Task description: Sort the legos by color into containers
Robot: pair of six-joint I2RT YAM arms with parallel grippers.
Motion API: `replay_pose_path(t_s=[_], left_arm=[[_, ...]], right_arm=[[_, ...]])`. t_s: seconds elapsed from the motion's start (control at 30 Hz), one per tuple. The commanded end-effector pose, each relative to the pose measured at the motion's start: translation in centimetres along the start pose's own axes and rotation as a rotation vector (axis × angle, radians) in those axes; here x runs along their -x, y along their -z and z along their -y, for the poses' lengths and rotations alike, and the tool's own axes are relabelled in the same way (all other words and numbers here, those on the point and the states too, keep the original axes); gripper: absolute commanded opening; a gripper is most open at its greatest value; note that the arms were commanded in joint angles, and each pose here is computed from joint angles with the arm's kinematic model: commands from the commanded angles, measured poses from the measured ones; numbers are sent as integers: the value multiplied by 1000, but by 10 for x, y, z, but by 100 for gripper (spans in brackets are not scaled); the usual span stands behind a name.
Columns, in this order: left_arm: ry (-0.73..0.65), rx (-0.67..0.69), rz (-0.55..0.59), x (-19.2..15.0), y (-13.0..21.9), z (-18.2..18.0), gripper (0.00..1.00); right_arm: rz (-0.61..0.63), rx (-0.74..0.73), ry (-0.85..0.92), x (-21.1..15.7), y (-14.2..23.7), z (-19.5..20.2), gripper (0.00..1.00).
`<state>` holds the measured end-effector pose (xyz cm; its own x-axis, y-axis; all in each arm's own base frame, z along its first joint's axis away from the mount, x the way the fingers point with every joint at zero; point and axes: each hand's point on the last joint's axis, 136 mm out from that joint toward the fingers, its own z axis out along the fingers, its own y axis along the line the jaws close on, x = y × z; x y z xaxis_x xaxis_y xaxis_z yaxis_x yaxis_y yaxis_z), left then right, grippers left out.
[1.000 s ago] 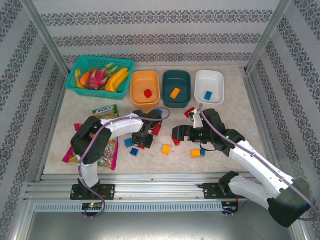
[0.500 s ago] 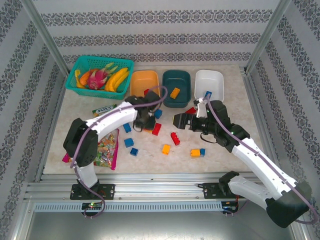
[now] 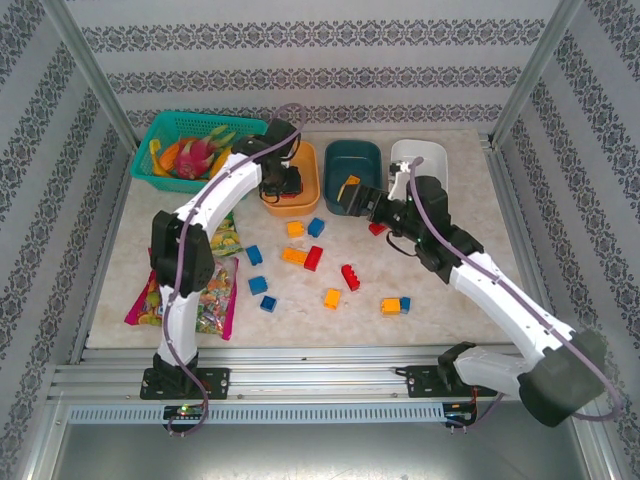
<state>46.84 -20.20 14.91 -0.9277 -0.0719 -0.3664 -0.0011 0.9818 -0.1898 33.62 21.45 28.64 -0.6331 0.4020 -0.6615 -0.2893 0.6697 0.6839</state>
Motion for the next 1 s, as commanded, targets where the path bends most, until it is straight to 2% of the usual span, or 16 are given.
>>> replay_pose_path(t_s=[0.0, 0.23, 0.57, 0.63, 0.77, 0.87, 0.97], left_arm=[[-16, 12, -55, 2, -14, -8, 28], [50, 19, -72, 18, -50, -24, 29], [81, 54, -160, 4, -88, -42, 32], [81, 46, -162, 4, -92, -41, 36], [80, 44, -173, 4, -97, -41, 49], [81, 33, -166, 7, -92, -38, 58], [88, 6, -130, 16, -78, -32, 61]], right_arm=[[82, -24, -34, 28, -7, 0, 97], [34, -58, -69, 28, -30, 15, 96], [-37, -189, -129, 6, -33, 55, 96], [-47, -201, -133, 3, -33, 58, 95], [-88, -256, -144, -7, -29, 68, 95], [-122, -327, -140, -15, -20, 79, 95], [-149, -407, -136, -22, -4, 89, 93]])
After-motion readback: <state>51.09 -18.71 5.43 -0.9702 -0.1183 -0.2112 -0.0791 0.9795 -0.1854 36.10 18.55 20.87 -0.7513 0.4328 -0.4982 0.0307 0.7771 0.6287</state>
